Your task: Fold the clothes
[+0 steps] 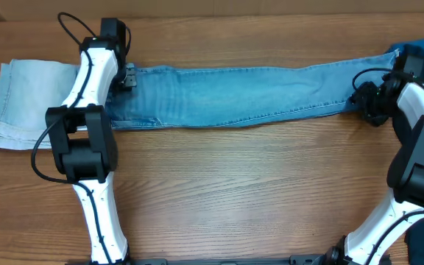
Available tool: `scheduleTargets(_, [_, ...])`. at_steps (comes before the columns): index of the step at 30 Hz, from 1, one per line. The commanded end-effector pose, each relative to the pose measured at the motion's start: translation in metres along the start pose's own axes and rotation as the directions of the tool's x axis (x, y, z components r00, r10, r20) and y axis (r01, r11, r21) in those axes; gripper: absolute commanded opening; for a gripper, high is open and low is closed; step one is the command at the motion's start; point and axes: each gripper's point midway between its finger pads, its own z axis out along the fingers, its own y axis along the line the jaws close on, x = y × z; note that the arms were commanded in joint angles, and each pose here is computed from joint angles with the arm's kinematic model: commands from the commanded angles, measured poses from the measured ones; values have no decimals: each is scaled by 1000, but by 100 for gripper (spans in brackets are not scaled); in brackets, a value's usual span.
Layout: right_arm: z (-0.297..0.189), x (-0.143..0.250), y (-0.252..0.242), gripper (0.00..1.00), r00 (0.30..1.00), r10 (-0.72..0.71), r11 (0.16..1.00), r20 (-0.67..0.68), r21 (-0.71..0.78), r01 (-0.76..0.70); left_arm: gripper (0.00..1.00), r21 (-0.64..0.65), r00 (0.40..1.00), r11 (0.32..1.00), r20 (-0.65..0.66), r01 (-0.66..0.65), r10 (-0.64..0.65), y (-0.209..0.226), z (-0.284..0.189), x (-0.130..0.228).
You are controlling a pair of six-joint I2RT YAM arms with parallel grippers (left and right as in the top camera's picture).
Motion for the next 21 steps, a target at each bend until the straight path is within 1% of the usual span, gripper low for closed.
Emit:
scheduleTargets(1, [16,14,-8,64,1000,-12,1000,-19,2,13,28,-76,1000,997,5,-5,5,36,-3,-2])
scheduleTargets(6, [15,-6,-24,64,996,-27,994,80,107,18,26,-104,1000,994,-13,9,-10,56,0,1])
scheduleTargets(9, [14,-13,-23,64,994,-43,994,105,109,31,25,-106,1000,994,-14,12,-14,59,1,1])
scheduleTargets(11, [15,-14,-19,65,993,-44,996,107,83,35,26,-105,1000,994,-14,11,-13,58,1,1])
scheduleTargets(14, [16,-11,-2,64,995,-40,999,90,-6,40,26,-105,1000,994,-14,11,-13,58,1,1])
scheduleTargets(18, [16,-12,5,64,996,26,999,87,-48,-22,26,-105,1000,994,-14,11,-13,58,1,1])
scheduleTargets(21, [15,-13,12,64,996,44,995,83,-90,-37,26,-105,1000,994,-14,11,-13,58,1,1])
